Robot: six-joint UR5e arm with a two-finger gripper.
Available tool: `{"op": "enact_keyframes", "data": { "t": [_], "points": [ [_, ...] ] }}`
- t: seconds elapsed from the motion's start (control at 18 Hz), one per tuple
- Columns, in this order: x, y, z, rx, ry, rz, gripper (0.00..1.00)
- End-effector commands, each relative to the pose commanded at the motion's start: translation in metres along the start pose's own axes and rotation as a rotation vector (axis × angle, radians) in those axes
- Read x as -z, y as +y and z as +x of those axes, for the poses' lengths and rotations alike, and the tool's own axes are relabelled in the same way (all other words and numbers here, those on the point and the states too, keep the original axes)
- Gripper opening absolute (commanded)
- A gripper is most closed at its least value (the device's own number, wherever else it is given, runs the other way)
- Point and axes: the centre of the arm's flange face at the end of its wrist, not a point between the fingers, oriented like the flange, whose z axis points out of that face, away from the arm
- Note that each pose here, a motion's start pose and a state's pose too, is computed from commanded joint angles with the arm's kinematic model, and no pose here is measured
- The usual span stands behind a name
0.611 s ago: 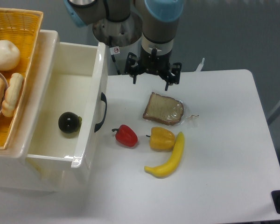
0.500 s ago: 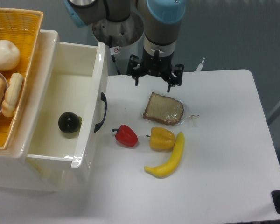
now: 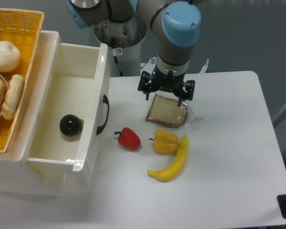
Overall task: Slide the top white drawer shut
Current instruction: 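Move the gripper from above the sandwich toward the open white drawer, then lower the gripper against the drawer front beside its black handle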
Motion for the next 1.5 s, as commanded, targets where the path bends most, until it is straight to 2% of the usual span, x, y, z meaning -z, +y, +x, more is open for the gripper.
{"op": "enact_keyframes", "data": {
  "t": [0.17,0.39,0.5,0.67,0.94,1.5],
  "points": [
    [-0.025,-0.004,0.004,0.039,0.030,-0.036,1.00],
    [-0.053,-0.012,0.022,0.013,0.076,-0.075,1.00],
    [-0.062,-0.017,0.022,0.060,0.102,-0.078,1.00],
    [-0.062,-0.022,0.027,0.085,0.158,-0.040,1.00],
    [-0.066,-0.031,0.041,0.088,0.182,-0.035,1.00],
    [-0.066,-0.041,0.060,0.053,0.187,-0.033,1.00]
  ]
}}
